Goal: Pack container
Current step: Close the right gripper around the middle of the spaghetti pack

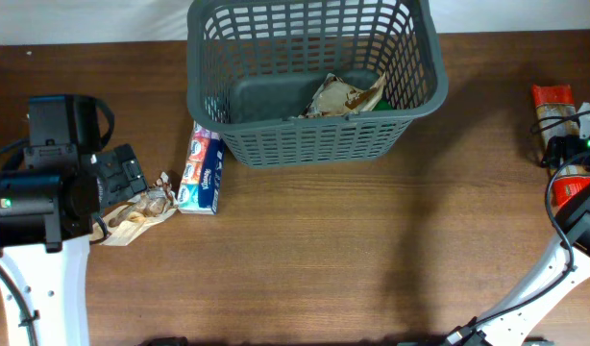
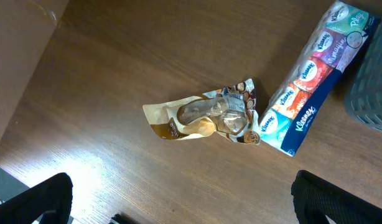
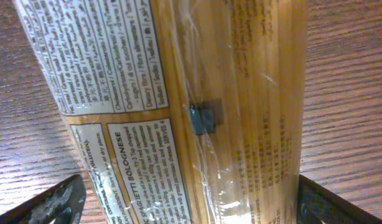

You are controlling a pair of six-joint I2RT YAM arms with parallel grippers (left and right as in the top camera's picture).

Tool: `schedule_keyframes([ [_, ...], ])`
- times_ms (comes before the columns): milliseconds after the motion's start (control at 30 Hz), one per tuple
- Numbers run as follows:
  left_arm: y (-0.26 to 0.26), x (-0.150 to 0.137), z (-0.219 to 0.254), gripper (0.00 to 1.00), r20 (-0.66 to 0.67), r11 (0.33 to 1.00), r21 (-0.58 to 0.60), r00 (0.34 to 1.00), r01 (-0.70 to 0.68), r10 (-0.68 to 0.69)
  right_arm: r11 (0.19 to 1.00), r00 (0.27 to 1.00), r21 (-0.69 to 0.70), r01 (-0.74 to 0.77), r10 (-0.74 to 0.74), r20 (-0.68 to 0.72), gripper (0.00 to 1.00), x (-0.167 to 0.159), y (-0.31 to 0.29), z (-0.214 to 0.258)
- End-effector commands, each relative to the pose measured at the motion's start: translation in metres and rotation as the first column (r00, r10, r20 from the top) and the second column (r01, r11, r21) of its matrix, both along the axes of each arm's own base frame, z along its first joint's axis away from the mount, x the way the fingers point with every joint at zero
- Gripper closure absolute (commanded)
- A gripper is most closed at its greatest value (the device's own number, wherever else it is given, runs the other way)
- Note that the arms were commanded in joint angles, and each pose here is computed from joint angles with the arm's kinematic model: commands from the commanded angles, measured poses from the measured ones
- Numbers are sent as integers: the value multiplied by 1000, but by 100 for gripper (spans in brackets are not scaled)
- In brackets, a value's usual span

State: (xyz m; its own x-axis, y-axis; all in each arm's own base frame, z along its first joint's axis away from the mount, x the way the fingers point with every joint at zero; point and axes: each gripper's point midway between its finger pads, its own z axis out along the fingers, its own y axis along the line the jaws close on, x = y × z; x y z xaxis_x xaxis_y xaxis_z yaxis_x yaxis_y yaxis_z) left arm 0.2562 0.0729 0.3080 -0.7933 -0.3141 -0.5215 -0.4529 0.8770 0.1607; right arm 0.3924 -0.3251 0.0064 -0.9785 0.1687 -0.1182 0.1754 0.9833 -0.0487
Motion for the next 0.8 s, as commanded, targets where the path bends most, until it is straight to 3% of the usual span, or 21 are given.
schedule_keyframes([
  [0, 1, 0, 0, 1, 0, 1000, -2, 1000, 0, 0, 1000, 1000, -2, -2, 2, -18, 2, 2, 1, -7],
  [133, 1, 0, 0, 1, 0, 1000, -2, 1000, 0, 0, 1000, 1000, -13, 2, -3, -28, 3, 0, -1, -8],
  [333, 1, 0, 0, 1, 0, 1000, -2, 1000, 0, 0, 1000, 999, -8, 2, -3, -34, 73, -1, 1, -8],
  [433, 1, 0, 0, 1, 0, 1000, -2, 1000, 0, 0, 1000, 999, -7, 28, -28, -30, 93, 0, 1, -8],
  [467, 1, 0, 0, 1, 0, 1000, -2, 1000, 0, 0, 999, 999, -6, 35, -35, -30, 96, -1, 1, -8],
  [767, 1, 0, 0, 1, 0, 1000, -2, 1000, 0, 0, 988, 989, 45, 147, -148, 28, 96, 19, 16, 7],
])
